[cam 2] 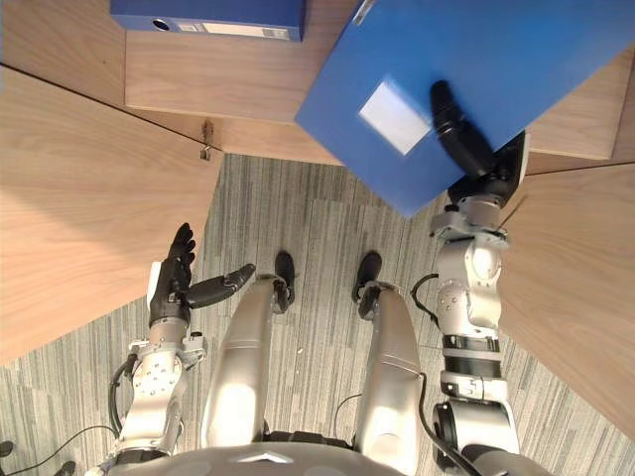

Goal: Walk over to the cabinet, pick up the folder, carry it to the office cabinet, place the folder inside the office cabinet, then close the office cabinet door

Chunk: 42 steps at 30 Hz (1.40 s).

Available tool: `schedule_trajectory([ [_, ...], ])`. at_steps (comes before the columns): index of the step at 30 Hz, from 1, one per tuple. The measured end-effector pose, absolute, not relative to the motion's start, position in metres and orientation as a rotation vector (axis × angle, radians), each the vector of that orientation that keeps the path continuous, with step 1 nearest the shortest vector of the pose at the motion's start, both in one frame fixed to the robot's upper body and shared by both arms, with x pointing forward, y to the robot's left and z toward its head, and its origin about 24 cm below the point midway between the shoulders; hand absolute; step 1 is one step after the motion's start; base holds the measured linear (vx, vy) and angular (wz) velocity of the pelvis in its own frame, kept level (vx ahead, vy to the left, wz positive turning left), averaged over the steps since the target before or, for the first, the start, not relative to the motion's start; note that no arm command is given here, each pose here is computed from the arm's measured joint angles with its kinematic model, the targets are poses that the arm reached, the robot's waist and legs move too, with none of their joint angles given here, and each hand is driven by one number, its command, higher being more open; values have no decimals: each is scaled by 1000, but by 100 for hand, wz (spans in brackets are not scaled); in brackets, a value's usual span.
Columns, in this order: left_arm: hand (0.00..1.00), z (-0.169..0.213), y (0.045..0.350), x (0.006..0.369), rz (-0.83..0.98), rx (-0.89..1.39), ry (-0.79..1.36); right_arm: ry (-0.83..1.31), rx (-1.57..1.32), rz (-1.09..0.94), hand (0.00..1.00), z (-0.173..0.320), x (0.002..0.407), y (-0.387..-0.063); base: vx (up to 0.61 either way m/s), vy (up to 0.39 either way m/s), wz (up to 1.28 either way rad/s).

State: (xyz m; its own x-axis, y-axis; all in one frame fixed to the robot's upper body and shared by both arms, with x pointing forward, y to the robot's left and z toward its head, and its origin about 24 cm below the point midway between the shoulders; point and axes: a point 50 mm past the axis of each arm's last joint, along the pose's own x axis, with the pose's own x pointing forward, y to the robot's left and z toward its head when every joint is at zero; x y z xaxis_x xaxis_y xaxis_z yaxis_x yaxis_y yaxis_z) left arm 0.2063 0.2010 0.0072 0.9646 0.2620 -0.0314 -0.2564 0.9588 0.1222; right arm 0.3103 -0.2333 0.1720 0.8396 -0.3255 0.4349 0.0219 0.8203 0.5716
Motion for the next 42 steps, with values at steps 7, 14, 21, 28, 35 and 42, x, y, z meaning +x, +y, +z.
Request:
schedule_trajectory([
  [7, 100, 7, 198, 206, 276, 106, 50, -581, 837, -203, 0, 214, 341, -234, -9, 63, 4],
  [14, 100, -1, 188, 226, 299, 78, 108, -564, 1002, -208, 0, 237, 357, -218, 8, 42, 6],
  [21, 100, -1, 175, 240, 268, 55, 116, -502, 1238, -216, 0, 261, 376, -195, 21, 37, 3],
  [28, 100, -12, 174, 237, 289, 41, 168, -544, 1428, -299, 100, 288, 375, -207, -32, 11, 4],
  [35, 100, -16, 161, 238, 248, 45, 187, -546, 1508, -380, 100, 287, 372, -216, -47, -12, 0],
  [42, 100, -16, 160, 238, 250, 25, 190, -545, 1502, -375, 100, 287, 372, -215, -15, -8, 0],
])
